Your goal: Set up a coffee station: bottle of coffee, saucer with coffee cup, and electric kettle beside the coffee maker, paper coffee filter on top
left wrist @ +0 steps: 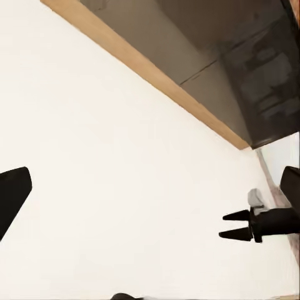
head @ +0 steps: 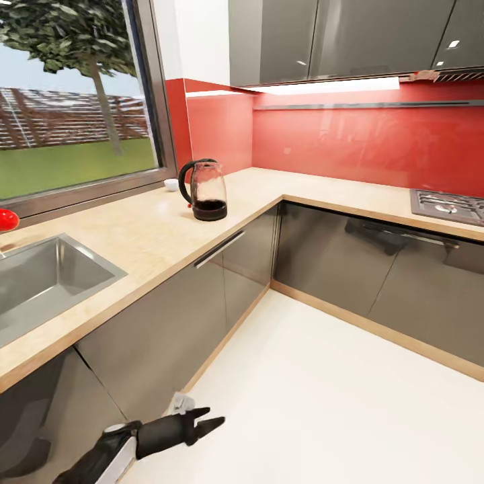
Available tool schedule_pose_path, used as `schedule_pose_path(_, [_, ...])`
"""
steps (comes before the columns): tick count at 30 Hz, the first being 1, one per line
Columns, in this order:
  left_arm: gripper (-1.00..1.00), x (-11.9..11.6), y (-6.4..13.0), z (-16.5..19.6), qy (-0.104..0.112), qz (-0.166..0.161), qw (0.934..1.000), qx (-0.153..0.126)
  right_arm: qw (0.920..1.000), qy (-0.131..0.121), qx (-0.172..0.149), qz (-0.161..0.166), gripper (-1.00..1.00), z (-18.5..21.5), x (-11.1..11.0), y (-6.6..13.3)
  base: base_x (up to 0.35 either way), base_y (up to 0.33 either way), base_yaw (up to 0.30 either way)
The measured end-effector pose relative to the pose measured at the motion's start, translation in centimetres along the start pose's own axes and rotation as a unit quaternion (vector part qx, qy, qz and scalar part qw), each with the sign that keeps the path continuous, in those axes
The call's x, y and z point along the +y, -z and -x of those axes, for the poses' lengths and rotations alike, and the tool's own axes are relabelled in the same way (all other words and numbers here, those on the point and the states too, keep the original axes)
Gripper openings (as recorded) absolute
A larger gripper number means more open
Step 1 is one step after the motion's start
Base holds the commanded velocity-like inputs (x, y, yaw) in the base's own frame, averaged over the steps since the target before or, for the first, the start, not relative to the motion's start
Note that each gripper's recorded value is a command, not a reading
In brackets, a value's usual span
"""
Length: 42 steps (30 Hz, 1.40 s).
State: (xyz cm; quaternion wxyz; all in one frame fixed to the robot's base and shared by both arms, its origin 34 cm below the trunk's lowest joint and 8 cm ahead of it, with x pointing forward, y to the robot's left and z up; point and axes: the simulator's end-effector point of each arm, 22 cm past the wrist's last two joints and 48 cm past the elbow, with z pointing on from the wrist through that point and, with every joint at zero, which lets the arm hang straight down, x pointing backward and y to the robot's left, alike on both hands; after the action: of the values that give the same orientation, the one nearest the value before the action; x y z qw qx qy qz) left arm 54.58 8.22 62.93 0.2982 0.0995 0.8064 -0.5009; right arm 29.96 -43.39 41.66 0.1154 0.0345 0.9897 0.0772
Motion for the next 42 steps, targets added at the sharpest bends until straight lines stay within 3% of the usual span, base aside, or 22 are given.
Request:
schedule_pose_path(4, [1.00,-5.5,-0.1,6.9,-0.030,-0.044,0.9982,-0.025,1.0000,0.000,0.000,0.000,1.00,0.0,0.0,0.0,0.000,0.000,0.000])
schedule_pose_path(6, [1.00,-8.2,0.5,10.8,-0.059,-0.044,0.9963,-0.044,1.0000,0.000,0.000,0.000,1.00,0.0,0.1,0.0,0.000,0.000,0.000])
schedule_pose_path(11, [1.00,-11.3,1.3,17.0,-0.105,0.001,0.9916,-0.076,1.0000,0.000,0.000,0.000,1.00,0.0,0.1,0.0,0.000,0.000,0.000])
schedule_pose_path(12, [1.00,-12.2,1.7,22.0,-0.139,0.033,0.9842,-0.105,1.0000,0.001,0.000,0.000,1.00,0.0,0.0,0.0,0.000,0.000,0.000])
schedule_pose_path(13, [1.00,-13.4,2.1,25.4,-0.162,0.037,0.9782,-0.124,1.0000,0.000,0.000,0.000,1.00,0.0,0.0,0.0,0.000,0.000,0.000])
schedule_pose_path(15, [1.00,-12.8,2.9,29.0,-0.178,0.082,0.9691,-0.150,1.0000,0.001,0.000,0.000,1.00,0.0,0.0,0.0,0.000,0.000,0.000])
schedule_pose_path(17, [1.00,-11.4,5.3,34.6,-0.189,0.164,0.9480,-0.197,1.0000,0.001,0.000,0.000,1.00,0.0,0.0,0.0,0.000,0.000,0.000])
schedule_pose_path(18, [1.00,-11.2,6.0,36.0,-0.191,0.183,0.9414,-0.210,1.0000,0.001,0.000,0.000,1.00,0.0,0.0,0.0,0.000,0.000,0.000])
schedule_pose_path(19, [1.00,-11.1,7.2,38.5,-0.195,0.213,0.9289,-0.232,1.0000,0.001,0.000,0.000,1.00,0.0,0.0,0.0,0.000,0.000,0.000])
schedule_pose_path(20, [1.00,-11.2,7.9,39.8,-0.198,0.226,0.9222,-0.244,1.0000,0.001,0.000,0.000,1.00,0.0,0.0,0.0,0.000,0.000,0.000])
schedule_pose_path(21, [1.00,-11.8,9.1,42.2,-0.205,0.245,0.9103,-0.264,1.0000,0.001,0.000,-0.001,1.00,0.0,0.0,0.0,0.000,0.000,0.000])
schedule_pose_path(23, [1.00,-12.6,10.3,44.5,-0.214,0.259,0.8981,-0.283,1.0000,0.001,0.000,-0.001,1.00,0.0,0.0,0.0,0.000,0.000,0.000])
schedule_pose_path(24, [1.00,-13.3,11.3,46.3,-0.220,0.272,0.8875,-0.300,1.0000,0.001,0.000,-0.001,1.00,0.0,0.0,0.0,0.000,0.000,0.000])
schedule_pose_path(25, [1.00,-14.5,13.9,50.0,-0.226,0.331,0.8497,-0.343,1.0000,0.001,0.000,0.000,1.00,0.0,0.0,0.0,0.000,0.000,0.000])
schedule_pose_path(26, [1.00,-14.8,14.7,51.0,-0.234,0.352,0.8344,-0.354,1.0000,0.001,0.000,0.000,1.00,0.0,0.0,0.0,0.000,0.000,0.000])
schedule_pose_path(28, [1.00,-15.4,15.0,51.7,-0.256,0.387,0.8100,-0.358,1.0000,0.002,0.000,0.000,1.00,0.0,0.0,0.0,0.171,0.015,0.000])
schedule_pose_path(31, [1.00,-15.7,14.4,51.6,-0.268,0.392,0.8059,-0.353,1.0000,0.002,0.000,0.000,1.00,0.0,0.1,0.0,0.251,0.044,0.000])
schedule_pose_path(38, [1.00,-15.8,14.2,51.6,-0.272,0.394,0.8050,-0.350,1.0000,0.002,0.001,0.000,1.00,-0.1,0.1,0.0,0.304,0.066,0.000])
schedule_pose_path(41, [1.00,-15.8,13.9,51.5,-0.273,0.389,0.8086,-0.347,1.0000,0.003,0.001,0.000,1.00,-0.1,0.1,0.0,0.305,0.066,0.000])
schedule_pose_path(42, [1.00,-16.0,13.3,51.3,-0.277,0.378,0.8146,-0.341,1.0000,0.003,0.001,0.000,1.00,-0.1,0.1,0.0,0.240,0.046,0.000])
